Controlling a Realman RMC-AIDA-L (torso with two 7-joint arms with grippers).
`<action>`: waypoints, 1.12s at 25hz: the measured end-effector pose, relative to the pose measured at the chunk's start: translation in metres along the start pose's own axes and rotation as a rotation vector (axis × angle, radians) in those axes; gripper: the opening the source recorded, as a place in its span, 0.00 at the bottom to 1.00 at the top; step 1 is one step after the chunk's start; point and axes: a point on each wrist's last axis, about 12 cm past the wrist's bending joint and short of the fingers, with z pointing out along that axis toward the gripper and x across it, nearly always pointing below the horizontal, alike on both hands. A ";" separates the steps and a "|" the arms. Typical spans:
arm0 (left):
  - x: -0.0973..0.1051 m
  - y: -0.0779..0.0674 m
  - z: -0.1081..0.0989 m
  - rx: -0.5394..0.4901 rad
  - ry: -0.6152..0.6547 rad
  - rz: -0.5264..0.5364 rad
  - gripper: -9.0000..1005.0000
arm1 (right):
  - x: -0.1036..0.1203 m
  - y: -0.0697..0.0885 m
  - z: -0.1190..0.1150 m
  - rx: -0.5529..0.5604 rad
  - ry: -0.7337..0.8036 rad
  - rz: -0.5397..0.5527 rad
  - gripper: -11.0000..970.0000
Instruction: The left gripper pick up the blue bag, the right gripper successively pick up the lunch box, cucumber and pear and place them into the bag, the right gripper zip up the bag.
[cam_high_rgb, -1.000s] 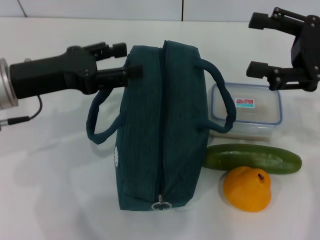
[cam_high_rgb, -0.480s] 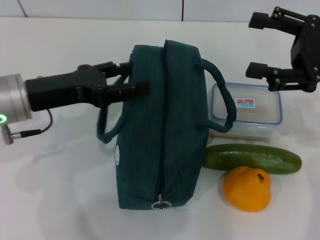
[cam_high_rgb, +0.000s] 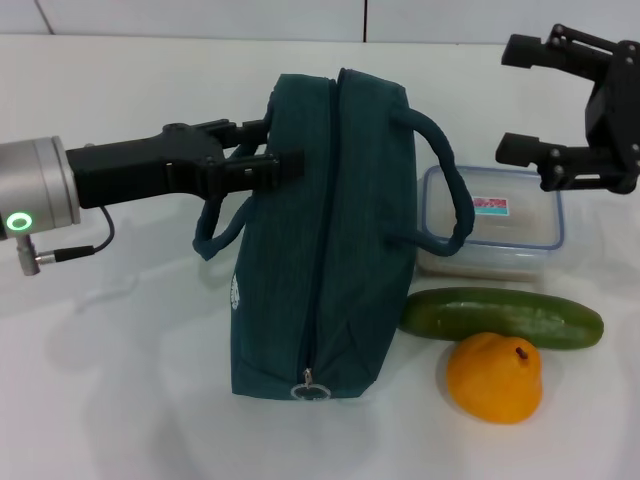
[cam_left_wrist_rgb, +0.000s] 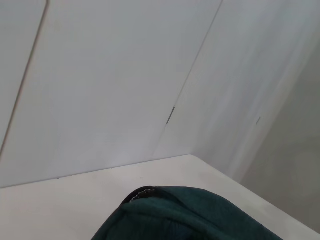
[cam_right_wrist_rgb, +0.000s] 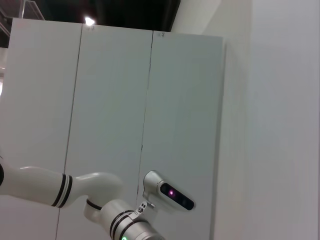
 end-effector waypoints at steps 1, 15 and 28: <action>0.000 0.000 0.000 0.000 -0.001 0.000 0.83 | 0.000 0.000 -0.001 0.002 0.001 0.001 0.90; 0.005 0.011 0.005 -0.032 -0.025 0.056 0.38 | 0.024 0.021 -0.008 0.096 -0.004 0.072 0.90; 0.004 0.009 -0.003 -0.030 -0.088 0.207 0.07 | 0.080 0.088 -0.026 0.609 -0.289 0.322 0.90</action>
